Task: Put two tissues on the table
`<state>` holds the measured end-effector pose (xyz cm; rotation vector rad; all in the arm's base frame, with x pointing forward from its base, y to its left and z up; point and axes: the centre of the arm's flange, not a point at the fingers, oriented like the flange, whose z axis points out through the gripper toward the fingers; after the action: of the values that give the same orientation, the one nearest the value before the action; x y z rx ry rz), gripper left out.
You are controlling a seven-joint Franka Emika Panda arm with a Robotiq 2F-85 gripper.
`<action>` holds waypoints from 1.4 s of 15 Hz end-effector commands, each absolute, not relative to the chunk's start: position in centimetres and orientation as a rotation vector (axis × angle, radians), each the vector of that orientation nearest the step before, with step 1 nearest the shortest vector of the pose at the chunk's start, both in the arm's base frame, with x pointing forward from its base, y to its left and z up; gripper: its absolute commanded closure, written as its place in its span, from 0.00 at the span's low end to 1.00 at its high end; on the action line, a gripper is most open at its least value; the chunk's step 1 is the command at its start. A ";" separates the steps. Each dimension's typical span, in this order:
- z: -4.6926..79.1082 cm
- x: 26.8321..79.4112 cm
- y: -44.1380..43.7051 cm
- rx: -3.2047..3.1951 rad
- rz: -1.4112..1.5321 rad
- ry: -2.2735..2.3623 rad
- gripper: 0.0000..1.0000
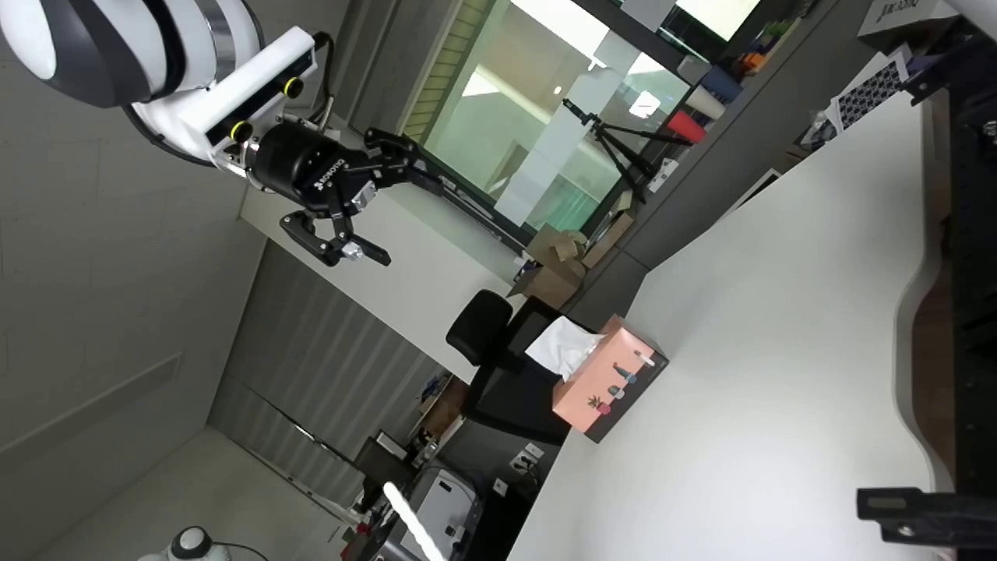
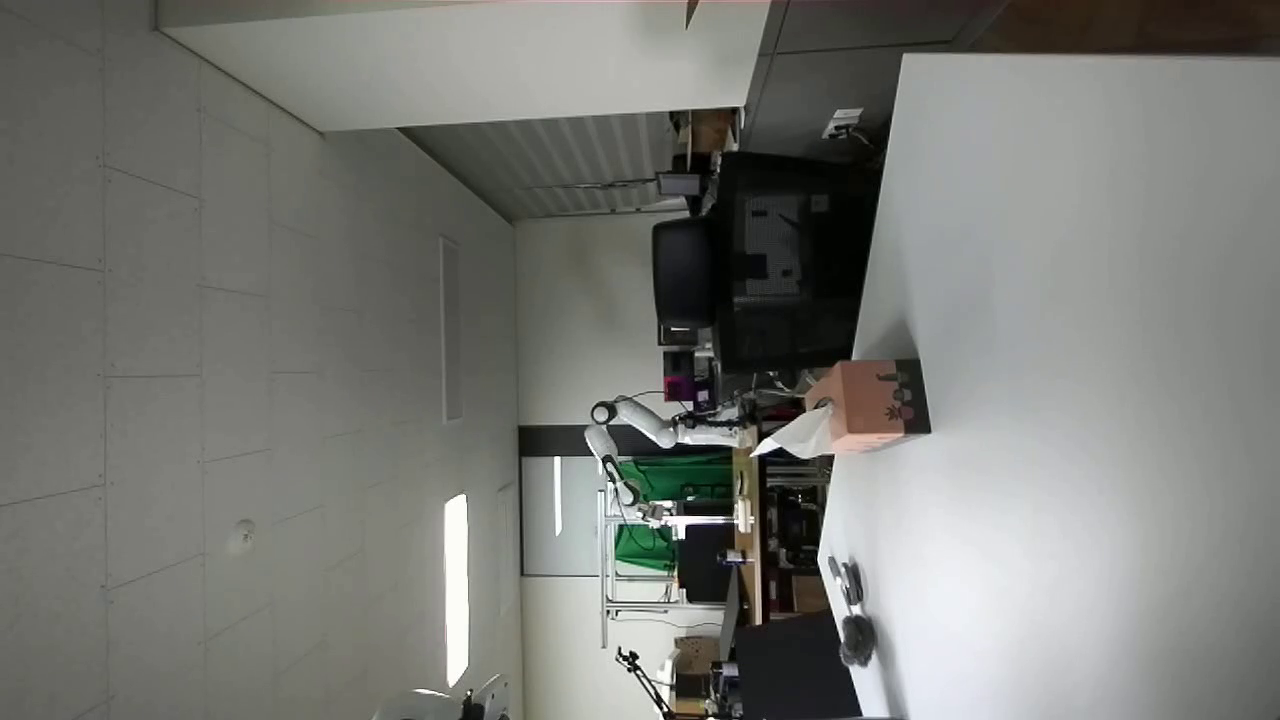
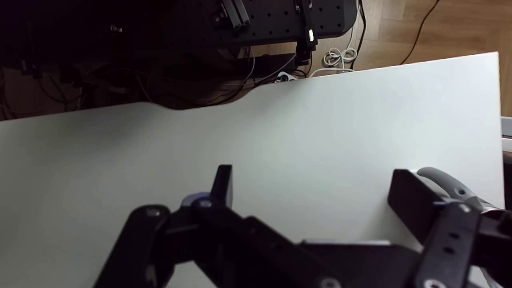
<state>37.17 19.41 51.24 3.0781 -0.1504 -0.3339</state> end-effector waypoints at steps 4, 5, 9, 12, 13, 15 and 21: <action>50.9 38.9 19.0 3.064 -0.329 -0.087 0.00; 50.7 39.8 18.8 3.068 -0.331 -0.031 0.00; 48.6 44.1 17.1 3.033 -0.311 0.130 0.00; 46.6 48.0 15.2 2.973 -0.255 0.060 0.00; 46.0 49.3 14.6 2.956 -0.232 0.035 0.00; 44.9 52.1 13.3 2.926 -0.174 -0.043 0.00; 43.3 55.2 8.4 2.885 -0.148 -0.134 0.00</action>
<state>55.23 8.34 43.24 2.8849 -0.1369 -0.1478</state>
